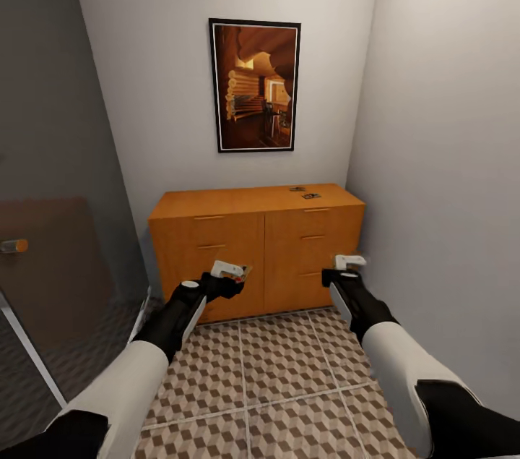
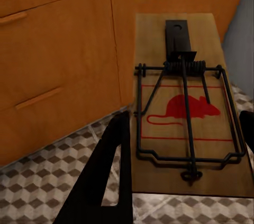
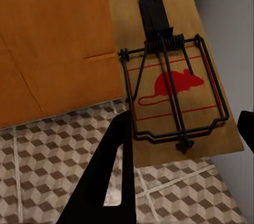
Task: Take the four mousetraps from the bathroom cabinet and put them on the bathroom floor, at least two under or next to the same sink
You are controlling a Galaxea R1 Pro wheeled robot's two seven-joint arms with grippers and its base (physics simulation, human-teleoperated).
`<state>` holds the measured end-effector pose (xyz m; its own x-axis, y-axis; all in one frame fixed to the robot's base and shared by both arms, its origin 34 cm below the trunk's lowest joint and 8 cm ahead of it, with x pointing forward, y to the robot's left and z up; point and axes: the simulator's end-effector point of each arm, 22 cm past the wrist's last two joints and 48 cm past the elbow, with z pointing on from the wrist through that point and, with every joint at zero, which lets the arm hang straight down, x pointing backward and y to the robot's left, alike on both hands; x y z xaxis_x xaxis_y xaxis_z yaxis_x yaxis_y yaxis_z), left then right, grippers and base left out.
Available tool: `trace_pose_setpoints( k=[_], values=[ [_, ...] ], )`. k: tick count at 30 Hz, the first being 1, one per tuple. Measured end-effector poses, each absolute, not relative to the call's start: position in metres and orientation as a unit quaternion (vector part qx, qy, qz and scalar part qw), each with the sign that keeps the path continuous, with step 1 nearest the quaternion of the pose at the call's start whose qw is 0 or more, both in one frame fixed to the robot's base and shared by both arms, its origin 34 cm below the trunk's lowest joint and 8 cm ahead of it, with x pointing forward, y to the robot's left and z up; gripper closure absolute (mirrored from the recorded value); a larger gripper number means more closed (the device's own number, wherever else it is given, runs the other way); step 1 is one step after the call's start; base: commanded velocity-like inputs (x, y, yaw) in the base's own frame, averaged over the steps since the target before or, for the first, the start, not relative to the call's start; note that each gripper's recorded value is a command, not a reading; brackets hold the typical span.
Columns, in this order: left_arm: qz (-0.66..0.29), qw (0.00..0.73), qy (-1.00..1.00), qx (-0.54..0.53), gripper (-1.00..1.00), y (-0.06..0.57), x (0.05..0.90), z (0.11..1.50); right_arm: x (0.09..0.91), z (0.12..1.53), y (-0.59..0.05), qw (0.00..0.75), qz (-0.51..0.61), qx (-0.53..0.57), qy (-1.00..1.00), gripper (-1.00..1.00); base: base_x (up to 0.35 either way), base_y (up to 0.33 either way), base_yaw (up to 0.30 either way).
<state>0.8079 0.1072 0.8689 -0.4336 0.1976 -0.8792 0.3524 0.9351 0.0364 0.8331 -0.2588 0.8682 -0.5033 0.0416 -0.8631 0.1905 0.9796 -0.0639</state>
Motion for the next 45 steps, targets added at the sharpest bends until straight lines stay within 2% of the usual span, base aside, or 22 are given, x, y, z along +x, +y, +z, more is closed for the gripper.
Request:
trace_pose_setpoints(
  k=[6,16,45],
  values=[
    [-0.079,0.484,0.856,0.164,1.00,0.108,0.797,0.834,0.834,0.863,-0.230,0.510,-0.065,0.048,0.857,1.00,0.000,0.000,0.000],
    [-0.078,0.528,0.830,0.161,1.00,0.106,0.812,0.881,0.835,0.864,-0.224,0.514,-0.064,0.042,0.855,1.00,-0.049,0.000,0.000],
    [-0.078,0.549,0.816,0.162,1.00,0.103,0.818,0.905,0.837,0.867,-0.223,0.516,-0.063,0.037,0.854,1.00,-0.335,0.000,0.000]
  ],
)
